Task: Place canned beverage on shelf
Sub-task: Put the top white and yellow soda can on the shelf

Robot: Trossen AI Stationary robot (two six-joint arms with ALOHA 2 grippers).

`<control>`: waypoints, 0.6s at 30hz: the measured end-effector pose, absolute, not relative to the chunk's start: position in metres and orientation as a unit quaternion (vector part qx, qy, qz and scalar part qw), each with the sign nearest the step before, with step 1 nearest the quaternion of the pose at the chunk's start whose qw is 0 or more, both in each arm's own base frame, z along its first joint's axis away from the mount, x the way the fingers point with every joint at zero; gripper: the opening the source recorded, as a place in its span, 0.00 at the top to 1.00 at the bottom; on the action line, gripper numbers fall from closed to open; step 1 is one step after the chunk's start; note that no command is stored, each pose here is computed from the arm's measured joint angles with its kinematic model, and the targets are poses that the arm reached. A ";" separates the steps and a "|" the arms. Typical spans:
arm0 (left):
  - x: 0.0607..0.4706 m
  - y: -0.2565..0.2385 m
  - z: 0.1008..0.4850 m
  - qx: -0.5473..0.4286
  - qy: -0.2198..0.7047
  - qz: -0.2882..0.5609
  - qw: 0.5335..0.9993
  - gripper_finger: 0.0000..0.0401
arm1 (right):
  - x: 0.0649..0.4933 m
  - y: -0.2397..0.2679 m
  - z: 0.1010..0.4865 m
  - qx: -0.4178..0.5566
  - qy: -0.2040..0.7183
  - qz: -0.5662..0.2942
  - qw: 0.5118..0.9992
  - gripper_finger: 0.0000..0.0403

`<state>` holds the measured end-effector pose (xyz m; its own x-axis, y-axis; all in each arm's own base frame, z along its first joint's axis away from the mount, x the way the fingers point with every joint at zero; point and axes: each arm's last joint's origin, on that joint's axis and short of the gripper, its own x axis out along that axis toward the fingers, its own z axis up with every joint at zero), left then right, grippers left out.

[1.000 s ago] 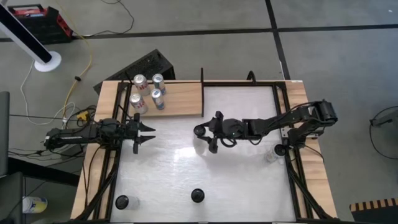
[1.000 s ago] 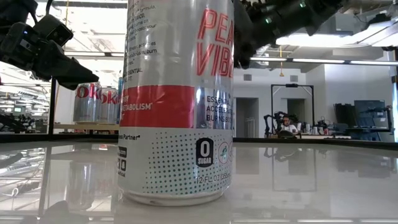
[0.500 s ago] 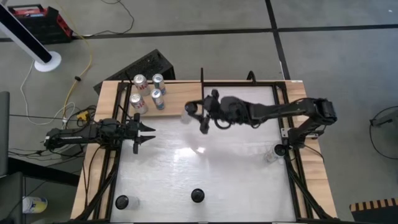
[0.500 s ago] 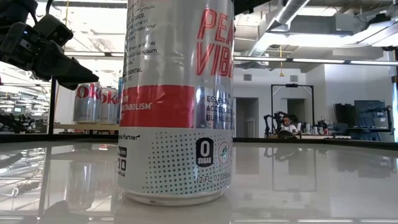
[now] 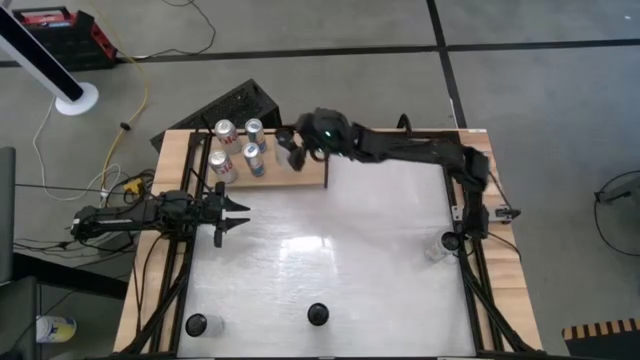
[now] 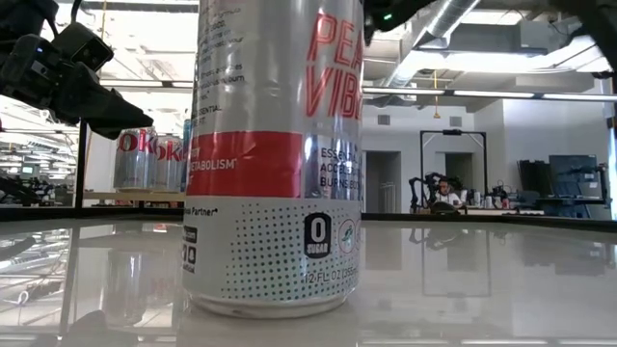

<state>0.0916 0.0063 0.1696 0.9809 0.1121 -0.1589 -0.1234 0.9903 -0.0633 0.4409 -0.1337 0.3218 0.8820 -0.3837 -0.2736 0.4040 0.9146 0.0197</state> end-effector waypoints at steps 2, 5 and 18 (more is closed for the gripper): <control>0.092 0.006 0.170 -0.036 0.078 0.059 0.995 0.66 | 0.451 -0.149 0.318 0.043 0.147 -0.203 0.967 0.31; 0.092 0.006 0.170 -0.036 0.077 0.060 0.995 0.66 | 0.465 -0.166 0.312 0.048 0.148 -0.204 0.967 0.31; 0.092 0.006 0.170 -0.036 0.077 0.060 0.995 0.66 | 0.472 -0.213 0.286 0.063 0.187 -0.224 0.954 0.32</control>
